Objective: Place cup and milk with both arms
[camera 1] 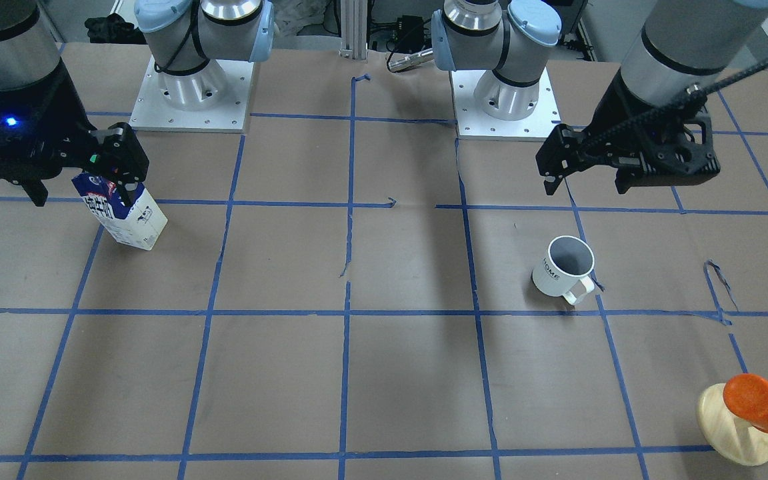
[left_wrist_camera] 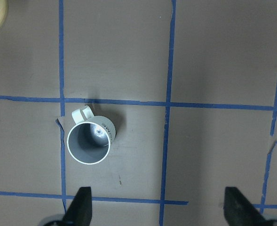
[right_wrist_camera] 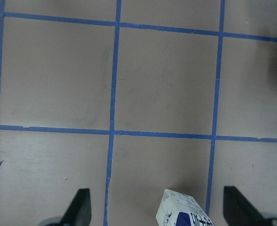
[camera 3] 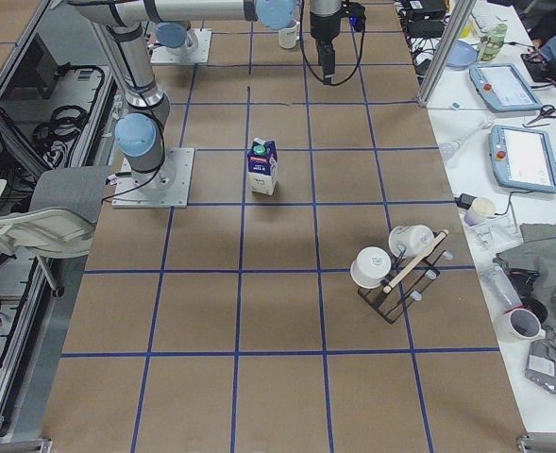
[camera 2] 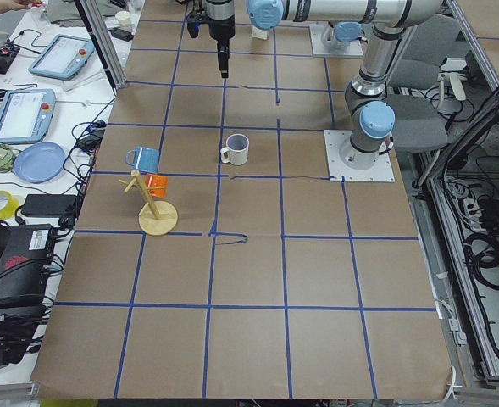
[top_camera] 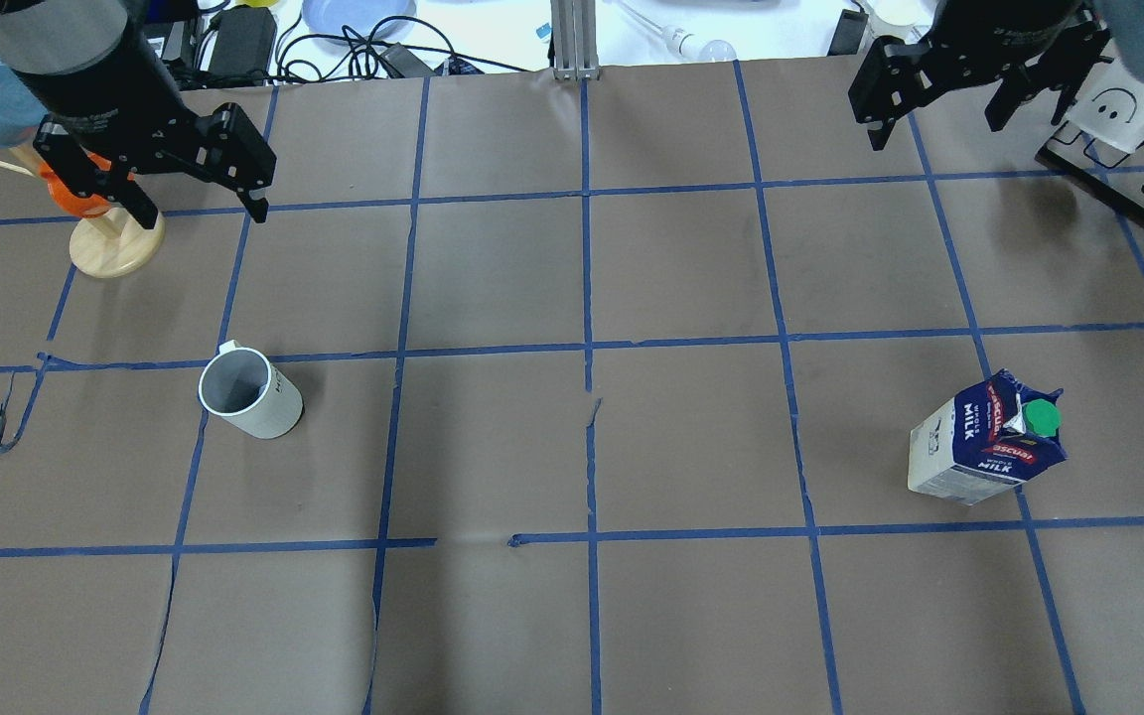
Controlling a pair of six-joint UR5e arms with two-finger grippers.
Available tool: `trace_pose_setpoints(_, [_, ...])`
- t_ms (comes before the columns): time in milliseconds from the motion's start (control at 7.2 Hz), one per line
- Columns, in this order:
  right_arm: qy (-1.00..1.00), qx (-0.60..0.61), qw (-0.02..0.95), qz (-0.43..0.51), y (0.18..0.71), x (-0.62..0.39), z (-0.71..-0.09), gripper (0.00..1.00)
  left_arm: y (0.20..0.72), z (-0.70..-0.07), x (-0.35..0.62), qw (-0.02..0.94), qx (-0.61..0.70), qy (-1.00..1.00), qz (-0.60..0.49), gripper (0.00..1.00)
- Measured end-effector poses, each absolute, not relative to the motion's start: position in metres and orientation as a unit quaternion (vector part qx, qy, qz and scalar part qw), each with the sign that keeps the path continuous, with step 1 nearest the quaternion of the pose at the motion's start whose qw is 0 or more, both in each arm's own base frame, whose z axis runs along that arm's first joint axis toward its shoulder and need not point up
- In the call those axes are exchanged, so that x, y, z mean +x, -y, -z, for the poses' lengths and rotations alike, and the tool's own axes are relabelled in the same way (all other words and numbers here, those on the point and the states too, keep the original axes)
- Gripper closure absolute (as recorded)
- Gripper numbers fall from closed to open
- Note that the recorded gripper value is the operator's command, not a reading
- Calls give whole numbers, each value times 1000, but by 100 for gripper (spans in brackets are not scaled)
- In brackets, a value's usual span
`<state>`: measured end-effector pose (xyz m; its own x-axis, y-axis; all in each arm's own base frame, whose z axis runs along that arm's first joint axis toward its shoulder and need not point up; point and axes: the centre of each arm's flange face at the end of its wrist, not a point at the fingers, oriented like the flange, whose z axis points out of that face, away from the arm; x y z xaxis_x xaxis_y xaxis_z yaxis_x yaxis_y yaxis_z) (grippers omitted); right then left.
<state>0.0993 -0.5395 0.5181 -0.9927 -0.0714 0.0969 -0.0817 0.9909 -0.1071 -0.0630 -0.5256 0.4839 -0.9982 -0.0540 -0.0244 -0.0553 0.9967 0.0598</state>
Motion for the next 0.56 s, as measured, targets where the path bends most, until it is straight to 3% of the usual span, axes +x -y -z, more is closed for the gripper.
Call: trace_pose_setpoints(556, [997, 38, 46, -55, 539, 99, -518, 0, 514, -356, 42, 1, -43, -998, -36, 0])
